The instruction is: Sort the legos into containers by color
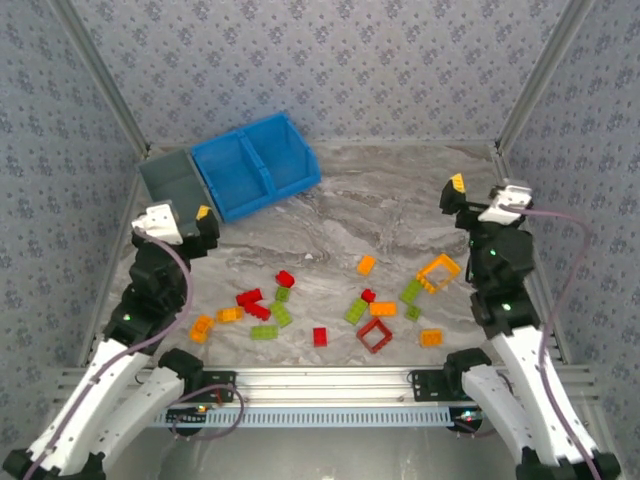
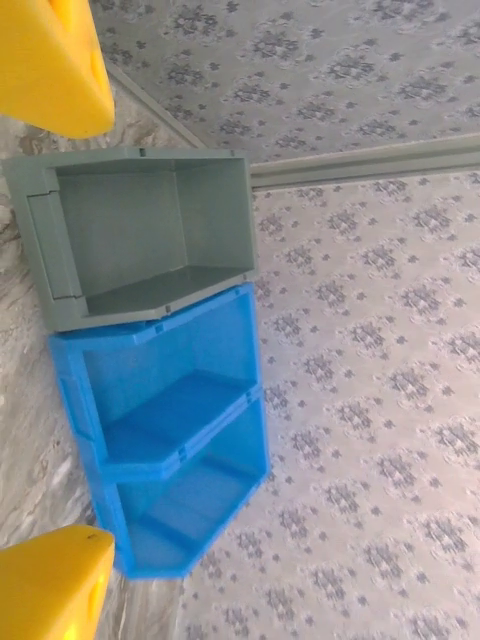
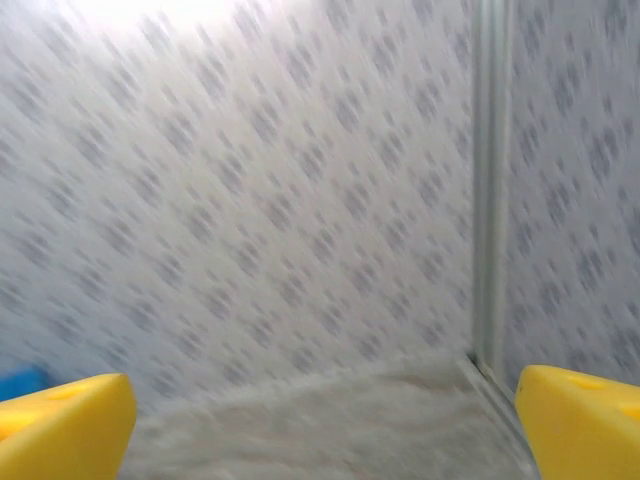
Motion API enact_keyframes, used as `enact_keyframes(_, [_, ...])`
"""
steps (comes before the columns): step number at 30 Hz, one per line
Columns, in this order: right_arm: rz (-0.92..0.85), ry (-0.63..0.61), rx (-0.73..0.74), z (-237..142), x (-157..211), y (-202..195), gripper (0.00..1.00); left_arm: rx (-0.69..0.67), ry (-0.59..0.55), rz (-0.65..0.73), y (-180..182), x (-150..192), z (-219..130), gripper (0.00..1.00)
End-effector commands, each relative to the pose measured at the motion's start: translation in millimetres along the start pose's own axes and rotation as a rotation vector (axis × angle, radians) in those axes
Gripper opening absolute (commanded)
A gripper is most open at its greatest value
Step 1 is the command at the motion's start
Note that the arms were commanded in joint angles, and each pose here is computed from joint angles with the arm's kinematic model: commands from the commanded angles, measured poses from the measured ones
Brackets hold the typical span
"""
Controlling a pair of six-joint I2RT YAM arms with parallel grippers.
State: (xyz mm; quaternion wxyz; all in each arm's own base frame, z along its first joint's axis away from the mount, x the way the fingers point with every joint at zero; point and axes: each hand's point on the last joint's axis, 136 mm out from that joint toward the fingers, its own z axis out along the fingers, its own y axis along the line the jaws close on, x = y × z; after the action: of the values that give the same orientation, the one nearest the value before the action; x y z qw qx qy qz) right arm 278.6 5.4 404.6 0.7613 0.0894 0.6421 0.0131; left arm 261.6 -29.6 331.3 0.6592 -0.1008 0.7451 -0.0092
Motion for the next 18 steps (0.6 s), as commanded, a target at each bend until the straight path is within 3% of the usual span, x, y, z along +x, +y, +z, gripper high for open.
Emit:
enact_keyframes(1, [0.212, 0.153, -0.020, -28.4, -11.1, 2.8, 1.00, -0.127, 0.188, -0.084, 21.3, -5.5, -23.2, 0.99])
enact_keyframes(3, [0.397, 0.355, 0.097, -51.1, 19.1, -12.8, 1.00, -0.181, 0.318, -0.127, 24.6, 1.1, -30.5, 0.99])
enact_keyframes(4, [0.407, 0.416, 0.062, -56.7, 31.4, -6.0, 1.00, -0.118, 0.346, -0.126, 10.4, 1.2, -23.4, 0.99])
enact_keyframes(6, [0.318, 0.441, -0.088, -57.2, 28.5, 16.5, 0.99, -0.013, 0.446, -0.184, -10.8, 1.7, -11.2, 0.99])
enact_keyframes(9, [0.322, 0.554, -0.175, -59.9, 40.0, 38.0, 0.99, -0.057, 0.602, -0.221, -14.4, 8.3, 12.5, 0.99])
enact_keyframes(11, [0.305, 0.627, -0.239, -56.8, 50.7, 57.2, 1.00, -0.124, 0.642, -0.187, -8.3, 10.5, 31.7, 0.99])
enact_keyframes(16, [0.131, 0.796, -0.373, -51.1, 92.5, 114.6, 1.00, -0.138, 0.754, -0.240, -5.0, 23.0, 105.0, 0.99])
enact_keyframes(18, [0.102, 0.824, -0.439, -46.7, 93.6, 143.7, 1.00, -0.149, 0.792, -0.220, -3.7, 31.5, 136.0, 0.99])
